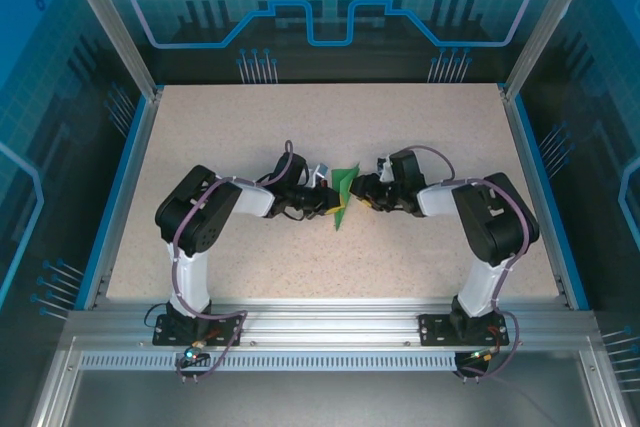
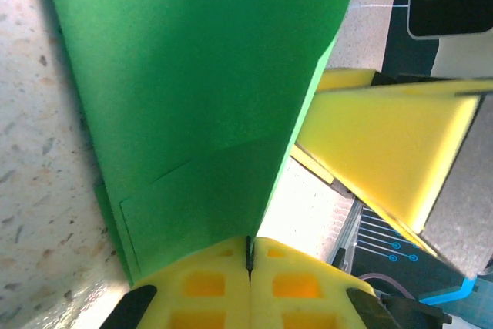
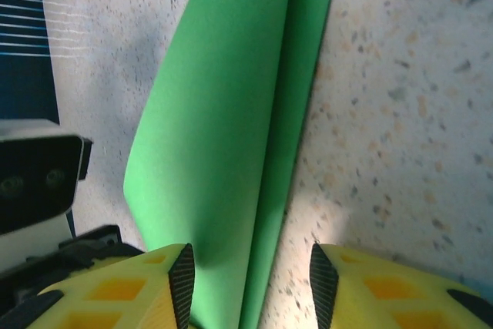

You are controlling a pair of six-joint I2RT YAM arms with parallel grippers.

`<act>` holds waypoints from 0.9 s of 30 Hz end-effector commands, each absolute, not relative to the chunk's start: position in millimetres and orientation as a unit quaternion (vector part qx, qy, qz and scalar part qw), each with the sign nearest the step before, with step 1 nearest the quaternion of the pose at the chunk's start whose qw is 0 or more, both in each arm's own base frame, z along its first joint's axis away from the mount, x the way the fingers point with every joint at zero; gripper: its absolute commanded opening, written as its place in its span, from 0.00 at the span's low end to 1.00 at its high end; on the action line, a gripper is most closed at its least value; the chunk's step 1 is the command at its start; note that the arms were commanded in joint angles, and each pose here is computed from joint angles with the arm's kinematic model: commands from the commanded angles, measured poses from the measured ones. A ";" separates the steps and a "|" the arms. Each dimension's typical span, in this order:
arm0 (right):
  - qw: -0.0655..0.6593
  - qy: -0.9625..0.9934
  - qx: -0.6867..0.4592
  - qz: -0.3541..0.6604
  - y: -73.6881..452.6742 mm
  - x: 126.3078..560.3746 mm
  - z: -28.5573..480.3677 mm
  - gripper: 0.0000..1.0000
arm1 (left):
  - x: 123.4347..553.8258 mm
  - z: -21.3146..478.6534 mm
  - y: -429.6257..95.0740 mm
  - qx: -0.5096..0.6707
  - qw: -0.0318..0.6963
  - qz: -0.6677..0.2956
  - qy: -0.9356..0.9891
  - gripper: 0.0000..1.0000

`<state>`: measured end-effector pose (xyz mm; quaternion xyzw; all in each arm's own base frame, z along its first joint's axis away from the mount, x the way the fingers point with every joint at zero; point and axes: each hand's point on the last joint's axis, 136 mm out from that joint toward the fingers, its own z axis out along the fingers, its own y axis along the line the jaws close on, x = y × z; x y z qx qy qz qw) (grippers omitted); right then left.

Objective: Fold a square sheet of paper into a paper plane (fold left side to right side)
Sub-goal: Fold the wing for the fifth time at the center of the table.

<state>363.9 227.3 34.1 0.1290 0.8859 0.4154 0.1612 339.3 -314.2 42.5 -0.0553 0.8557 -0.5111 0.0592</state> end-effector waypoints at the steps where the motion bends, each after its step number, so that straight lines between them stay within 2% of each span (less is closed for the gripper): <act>1: 0.166 0.883 0.132 0.419 236.3 373.9 36.0 0.45 | 336.5 36.1 -311.1 -0.064 0.046 -0.518 0.852 0.04; 16: 0.142 0.891 0.140 0.408 245.5 382.4 23.8 0.42 | 339.8 31.3 -311.3 -0.088 0.039 -0.521 0.848 0.04; 27: 0.109 0.908 0.151 0.375 238.8 369.5 1.8 0.41 | 340.1 31.4 -310.7 -0.089 0.039 -0.518 0.850 0.15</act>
